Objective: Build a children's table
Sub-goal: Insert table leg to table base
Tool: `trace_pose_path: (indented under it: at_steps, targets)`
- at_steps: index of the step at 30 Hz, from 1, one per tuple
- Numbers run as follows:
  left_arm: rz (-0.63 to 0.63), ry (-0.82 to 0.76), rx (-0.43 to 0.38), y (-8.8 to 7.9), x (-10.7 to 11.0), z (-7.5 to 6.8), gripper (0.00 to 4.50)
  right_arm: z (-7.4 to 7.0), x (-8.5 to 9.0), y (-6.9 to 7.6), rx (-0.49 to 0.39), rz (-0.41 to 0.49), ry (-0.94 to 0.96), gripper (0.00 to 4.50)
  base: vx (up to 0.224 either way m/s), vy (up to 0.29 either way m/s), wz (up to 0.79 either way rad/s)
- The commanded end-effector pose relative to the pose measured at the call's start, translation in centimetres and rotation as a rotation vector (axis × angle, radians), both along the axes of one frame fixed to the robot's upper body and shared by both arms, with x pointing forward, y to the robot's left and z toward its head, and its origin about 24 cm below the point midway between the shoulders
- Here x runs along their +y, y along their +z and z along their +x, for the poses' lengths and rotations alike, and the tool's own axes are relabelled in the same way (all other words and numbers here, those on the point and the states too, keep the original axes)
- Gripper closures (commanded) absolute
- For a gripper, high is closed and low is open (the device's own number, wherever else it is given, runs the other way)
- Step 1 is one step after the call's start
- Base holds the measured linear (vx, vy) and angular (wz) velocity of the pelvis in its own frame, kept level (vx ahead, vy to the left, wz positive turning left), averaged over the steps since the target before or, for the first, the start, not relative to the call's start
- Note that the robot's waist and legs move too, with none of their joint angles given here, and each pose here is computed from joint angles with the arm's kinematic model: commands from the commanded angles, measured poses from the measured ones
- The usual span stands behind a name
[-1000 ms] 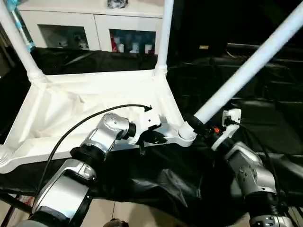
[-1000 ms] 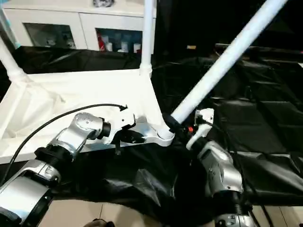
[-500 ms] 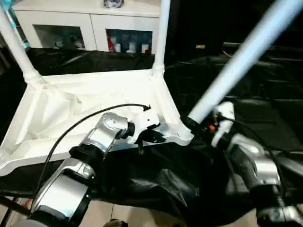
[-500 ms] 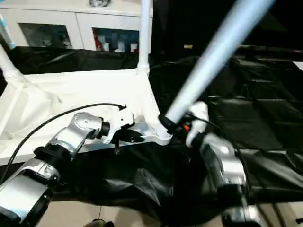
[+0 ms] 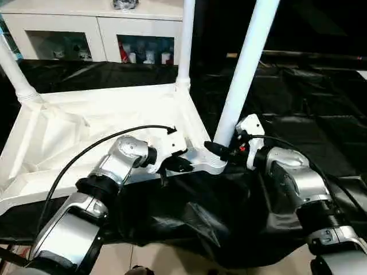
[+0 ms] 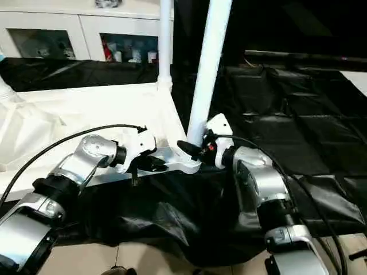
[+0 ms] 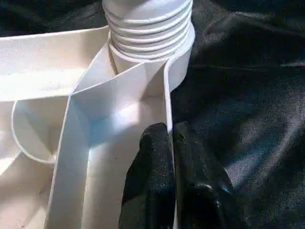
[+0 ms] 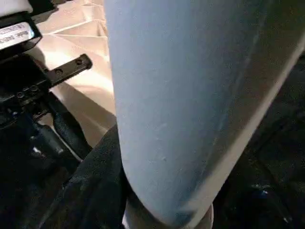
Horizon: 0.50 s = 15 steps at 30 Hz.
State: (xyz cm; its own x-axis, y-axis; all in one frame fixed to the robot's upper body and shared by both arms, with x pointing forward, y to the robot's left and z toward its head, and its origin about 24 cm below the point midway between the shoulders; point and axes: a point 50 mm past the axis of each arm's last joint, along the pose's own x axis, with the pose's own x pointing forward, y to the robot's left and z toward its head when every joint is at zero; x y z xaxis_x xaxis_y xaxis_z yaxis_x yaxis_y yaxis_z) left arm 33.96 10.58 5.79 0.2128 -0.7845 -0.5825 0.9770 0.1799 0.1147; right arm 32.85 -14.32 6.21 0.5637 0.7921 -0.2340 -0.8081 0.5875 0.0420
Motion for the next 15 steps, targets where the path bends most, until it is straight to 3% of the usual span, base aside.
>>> trace_pose_path:
  at_steps: [1, 6, 15]
  targets:
    - [0.025, -0.078, -0.036, 0.7, -0.7, -0.2, 4.50, -2.0, -0.7, -4.5, 0.203, -0.084, 0.039, 2.60, 0.000, 0.000, 0.00]
    - [0.006, -0.145, -0.066, 1.2, -1.0, -0.8, 4.50, -2.2, -0.9, -4.5, 0.210, -0.066, 0.095, 2.60, 0.000, 0.000, 0.00]
    - [0.056, -0.252, -0.123, 2.7, -0.6, -2.0, 4.50, -2.2, -1.2, -4.3, 0.179, -0.131, 0.248, 2.60, 0.000, 0.000, 0.00]
